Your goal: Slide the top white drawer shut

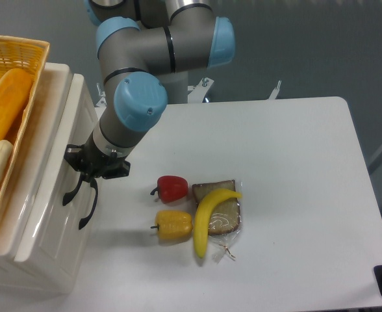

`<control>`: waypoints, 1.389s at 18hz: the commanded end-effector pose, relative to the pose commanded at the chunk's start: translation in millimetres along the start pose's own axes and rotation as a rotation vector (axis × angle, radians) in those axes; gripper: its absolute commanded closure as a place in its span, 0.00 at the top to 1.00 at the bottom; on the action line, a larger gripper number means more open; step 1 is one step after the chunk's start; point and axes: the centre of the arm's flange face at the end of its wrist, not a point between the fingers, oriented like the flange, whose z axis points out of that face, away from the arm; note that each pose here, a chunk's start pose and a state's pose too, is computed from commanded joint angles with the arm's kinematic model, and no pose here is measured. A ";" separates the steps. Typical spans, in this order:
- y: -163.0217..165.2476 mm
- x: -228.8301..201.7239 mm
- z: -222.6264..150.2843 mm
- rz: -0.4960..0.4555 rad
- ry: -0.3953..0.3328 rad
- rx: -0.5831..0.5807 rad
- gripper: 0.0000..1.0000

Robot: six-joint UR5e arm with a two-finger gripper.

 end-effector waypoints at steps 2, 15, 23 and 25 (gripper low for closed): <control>-0.4 -1.5 0.2 0.002 -0.002 0.000 0.15; 13.5 -124.8 -78.0 -0.117 -0.042 0.142 0.95; 58.3 -229.6 -123.8 -0.157 -0.222 0.104 1.00; 73.4 -255.9 -133.8 -0.121 -0.269 0.073 1.00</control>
